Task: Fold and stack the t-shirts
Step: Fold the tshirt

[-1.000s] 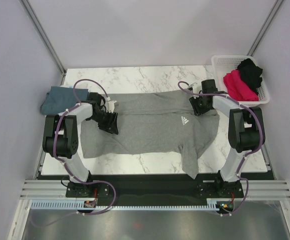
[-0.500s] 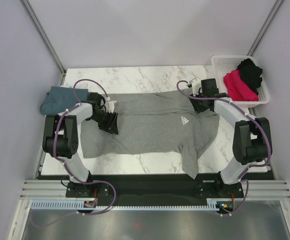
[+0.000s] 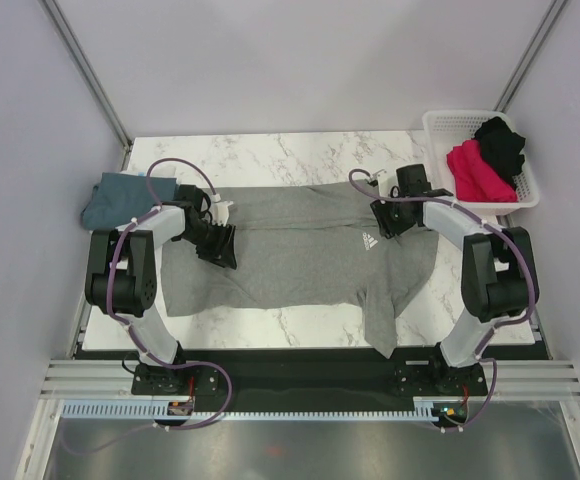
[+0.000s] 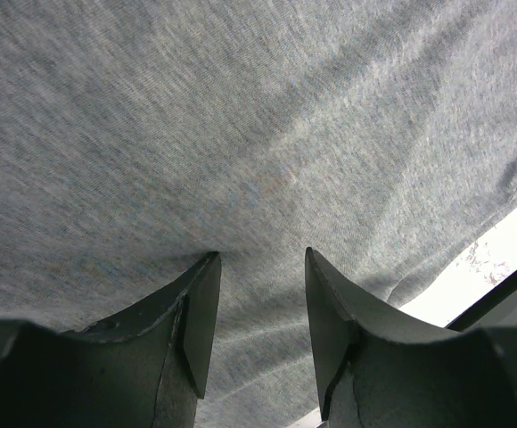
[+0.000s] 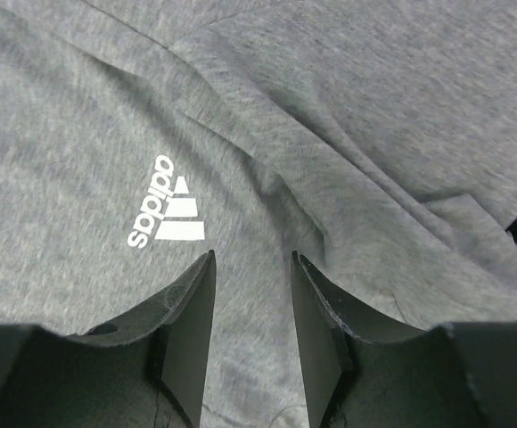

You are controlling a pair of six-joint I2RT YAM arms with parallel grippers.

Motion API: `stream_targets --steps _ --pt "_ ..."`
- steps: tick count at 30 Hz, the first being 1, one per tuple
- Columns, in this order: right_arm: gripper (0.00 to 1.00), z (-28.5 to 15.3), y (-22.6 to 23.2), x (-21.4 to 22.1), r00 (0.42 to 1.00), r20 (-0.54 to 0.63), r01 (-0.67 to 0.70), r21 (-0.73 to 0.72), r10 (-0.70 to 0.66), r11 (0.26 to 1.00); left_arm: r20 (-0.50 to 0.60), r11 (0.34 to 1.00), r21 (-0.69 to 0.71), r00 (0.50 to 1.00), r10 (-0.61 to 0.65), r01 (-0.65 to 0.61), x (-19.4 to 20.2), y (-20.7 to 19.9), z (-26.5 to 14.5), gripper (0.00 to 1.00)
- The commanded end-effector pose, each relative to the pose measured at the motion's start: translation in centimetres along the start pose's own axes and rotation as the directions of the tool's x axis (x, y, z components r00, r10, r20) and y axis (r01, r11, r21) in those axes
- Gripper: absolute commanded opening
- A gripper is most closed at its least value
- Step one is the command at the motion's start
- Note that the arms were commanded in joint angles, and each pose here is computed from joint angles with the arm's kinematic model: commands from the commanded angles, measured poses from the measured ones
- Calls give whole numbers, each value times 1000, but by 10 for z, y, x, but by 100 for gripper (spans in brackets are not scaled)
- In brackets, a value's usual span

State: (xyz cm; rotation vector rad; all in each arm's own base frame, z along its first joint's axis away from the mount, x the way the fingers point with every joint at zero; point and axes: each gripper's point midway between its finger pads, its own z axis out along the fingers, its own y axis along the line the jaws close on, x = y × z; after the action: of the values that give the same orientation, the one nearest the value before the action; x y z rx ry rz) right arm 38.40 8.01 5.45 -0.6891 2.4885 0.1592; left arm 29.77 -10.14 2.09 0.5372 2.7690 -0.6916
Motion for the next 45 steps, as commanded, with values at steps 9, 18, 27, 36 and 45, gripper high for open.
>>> stream_targets --steps 9,18,27,36,45 --pt "47 20 -25 -31 999 34 -23 21 22 1000 -25 999 -45 1000 -8 6 9 8 7 51" --pt "47 24 -42 -19 999 9 -51 48 51 998 -28 999 -38 1000 -13 12 5 9 10 51" --pt "47 19 -54 -13 998 10 -57 121 56 991 -26 999 -37 1000 -15 14 4 9 10 51" --pt "47 10 -100 -27 997 46 -77 358 65 930 -21 999 -46 1000 -10 9 6 8 7 51" --pt "47 -21 -109 -53 988 142 -118 413 64 903 -8 999 -50 1000 -3 3 3 7 3 51"
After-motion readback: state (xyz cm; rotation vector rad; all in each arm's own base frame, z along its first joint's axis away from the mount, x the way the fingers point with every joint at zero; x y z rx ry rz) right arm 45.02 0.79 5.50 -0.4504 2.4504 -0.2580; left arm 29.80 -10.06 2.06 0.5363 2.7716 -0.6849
